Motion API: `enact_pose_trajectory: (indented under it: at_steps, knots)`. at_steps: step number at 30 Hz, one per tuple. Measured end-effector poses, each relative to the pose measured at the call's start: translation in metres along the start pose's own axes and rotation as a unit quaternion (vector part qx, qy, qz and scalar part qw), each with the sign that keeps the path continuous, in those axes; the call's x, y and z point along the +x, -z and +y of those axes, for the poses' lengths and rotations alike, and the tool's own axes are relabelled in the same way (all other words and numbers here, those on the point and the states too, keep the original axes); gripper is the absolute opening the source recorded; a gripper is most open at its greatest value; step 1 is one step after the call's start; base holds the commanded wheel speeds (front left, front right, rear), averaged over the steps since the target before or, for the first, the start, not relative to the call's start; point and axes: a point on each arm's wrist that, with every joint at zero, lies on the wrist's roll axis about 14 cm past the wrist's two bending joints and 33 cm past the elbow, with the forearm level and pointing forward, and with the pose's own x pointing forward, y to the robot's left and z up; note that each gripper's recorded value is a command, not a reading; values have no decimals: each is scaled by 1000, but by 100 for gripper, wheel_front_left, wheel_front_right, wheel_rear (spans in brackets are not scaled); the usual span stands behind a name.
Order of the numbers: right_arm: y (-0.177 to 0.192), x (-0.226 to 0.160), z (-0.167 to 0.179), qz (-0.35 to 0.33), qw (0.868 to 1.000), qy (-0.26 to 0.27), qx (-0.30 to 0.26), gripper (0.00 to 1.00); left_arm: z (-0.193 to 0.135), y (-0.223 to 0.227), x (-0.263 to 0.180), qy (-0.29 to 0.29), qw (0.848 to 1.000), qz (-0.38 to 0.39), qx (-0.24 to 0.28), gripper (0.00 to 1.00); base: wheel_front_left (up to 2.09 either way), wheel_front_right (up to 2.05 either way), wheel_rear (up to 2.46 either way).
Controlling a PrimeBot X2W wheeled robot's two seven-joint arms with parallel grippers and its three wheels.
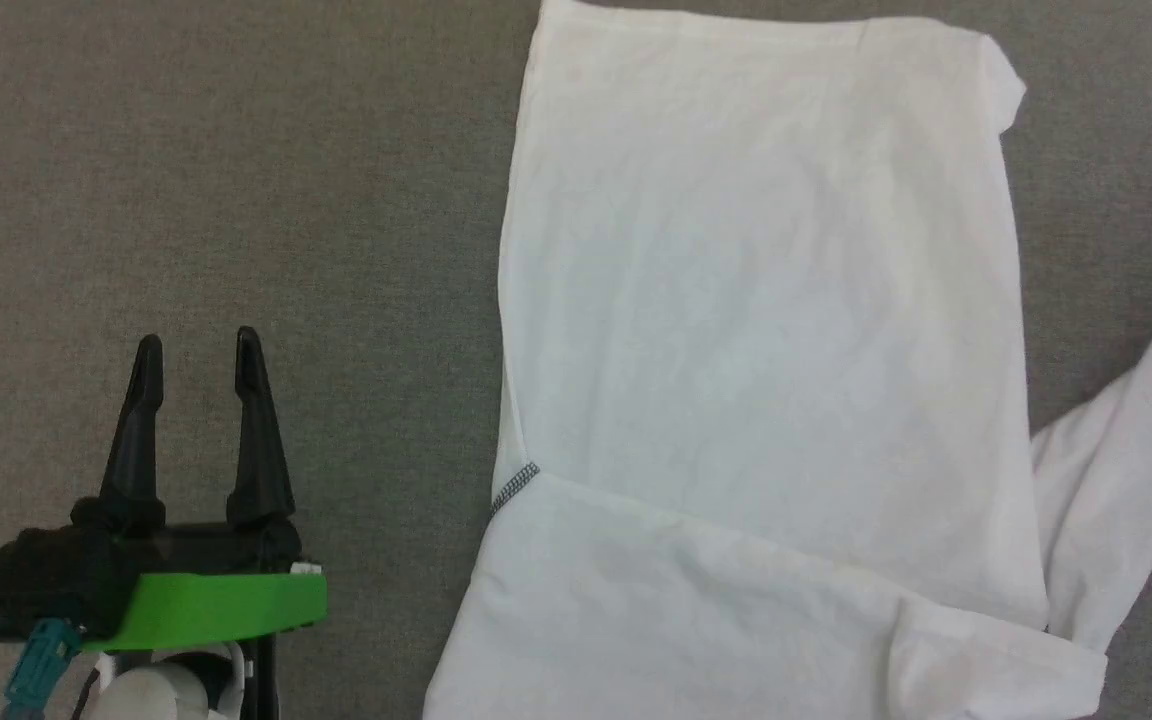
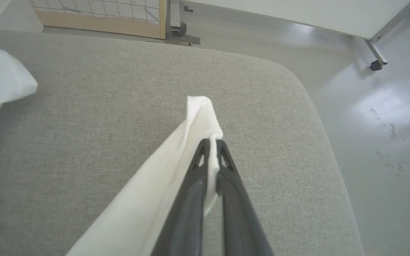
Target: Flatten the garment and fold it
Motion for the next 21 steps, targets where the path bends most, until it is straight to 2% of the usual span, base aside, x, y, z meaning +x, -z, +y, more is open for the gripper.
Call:
enact_pose_trajectory:
  at_steps: [5, 12, 21]
  knots:
    - [-6, -45, -73, -19, 997, 80, 10, 0, -3, -19, -13, 7, 1000, -19, -3, 100, 0, 0, 0]
    - [-10, -101, -140, -51, 986, 159, 10, 0, -9, -42, -27, 18, 999, -42, -11, 100, 0, 0, 0]
    - [-24, -149, -181, -90, 973, 212, 2, 0, -13, -65, -39, 24, 997, -67, -16, 100, 0, 0, 0]
